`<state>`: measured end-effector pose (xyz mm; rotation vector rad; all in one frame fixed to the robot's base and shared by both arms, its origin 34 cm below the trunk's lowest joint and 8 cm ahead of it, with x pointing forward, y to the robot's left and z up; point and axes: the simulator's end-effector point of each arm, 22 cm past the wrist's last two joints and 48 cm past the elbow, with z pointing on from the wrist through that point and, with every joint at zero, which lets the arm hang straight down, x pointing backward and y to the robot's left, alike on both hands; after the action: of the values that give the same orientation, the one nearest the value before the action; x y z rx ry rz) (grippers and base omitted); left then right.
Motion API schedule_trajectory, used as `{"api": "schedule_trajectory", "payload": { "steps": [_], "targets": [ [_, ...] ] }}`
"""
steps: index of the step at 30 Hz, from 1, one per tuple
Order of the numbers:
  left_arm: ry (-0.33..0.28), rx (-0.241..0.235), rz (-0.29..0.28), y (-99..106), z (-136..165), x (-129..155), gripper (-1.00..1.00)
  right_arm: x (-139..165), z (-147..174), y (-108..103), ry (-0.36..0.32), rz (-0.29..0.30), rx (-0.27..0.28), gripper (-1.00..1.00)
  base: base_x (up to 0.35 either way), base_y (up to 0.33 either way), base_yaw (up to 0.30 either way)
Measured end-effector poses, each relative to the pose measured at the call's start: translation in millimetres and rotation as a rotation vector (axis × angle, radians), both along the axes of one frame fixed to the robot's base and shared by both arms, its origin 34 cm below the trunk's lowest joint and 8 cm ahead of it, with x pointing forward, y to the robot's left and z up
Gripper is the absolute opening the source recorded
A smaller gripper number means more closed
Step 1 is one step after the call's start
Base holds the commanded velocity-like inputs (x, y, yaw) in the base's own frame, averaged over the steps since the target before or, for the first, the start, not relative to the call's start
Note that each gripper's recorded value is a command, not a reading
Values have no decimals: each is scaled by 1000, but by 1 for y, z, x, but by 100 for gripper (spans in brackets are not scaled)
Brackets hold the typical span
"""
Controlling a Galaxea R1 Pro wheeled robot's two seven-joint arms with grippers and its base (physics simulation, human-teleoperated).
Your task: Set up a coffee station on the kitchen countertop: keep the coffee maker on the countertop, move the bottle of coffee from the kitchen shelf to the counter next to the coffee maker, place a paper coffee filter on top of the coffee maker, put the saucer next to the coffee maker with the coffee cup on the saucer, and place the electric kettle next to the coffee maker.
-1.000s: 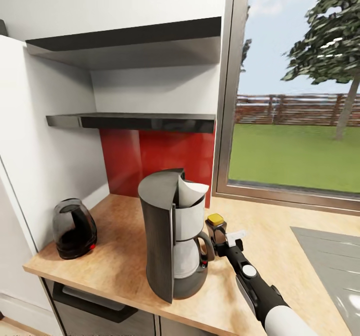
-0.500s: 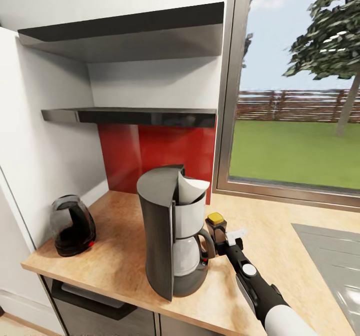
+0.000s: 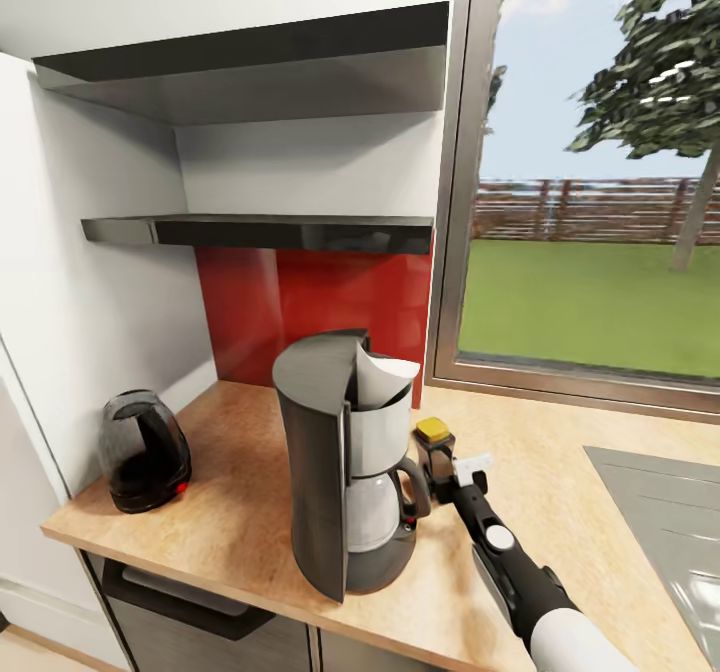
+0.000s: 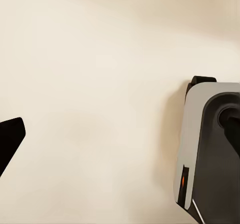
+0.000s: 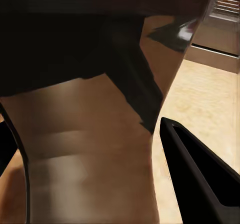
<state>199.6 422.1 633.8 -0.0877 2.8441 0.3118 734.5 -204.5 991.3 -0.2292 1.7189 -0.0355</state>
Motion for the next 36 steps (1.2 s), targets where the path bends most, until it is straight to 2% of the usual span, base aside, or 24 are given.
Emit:
{"api": "schedule_trajectory", "payload": {
  "steps": [4,10,16,19,21,36],
  "targets": [
    [0,0,-1,0,0,0,100,1,4,0,-20,4,1,-100,94,-98,0],
    [-3,0,-1,0,0,1,100,0,2,-1,-16,5,-2,-100,11,-11,0],
    [-2,0,0,0,0,0,100,0,3,-15,-32,5,-21,-100,0,0,0],
    [-1,0,-2,0,0,0,100,-4,1,0,-19,115,-21,-100,0,0,0],
    [0,0,-2,0,0,0,100,-6,1,3,-16,147,-20,-100,0,0,0],
    [2,0,-2,0,0,0,100,-6,5,5,-35,170,-20,-100,71,-41,0]
  ]
}}
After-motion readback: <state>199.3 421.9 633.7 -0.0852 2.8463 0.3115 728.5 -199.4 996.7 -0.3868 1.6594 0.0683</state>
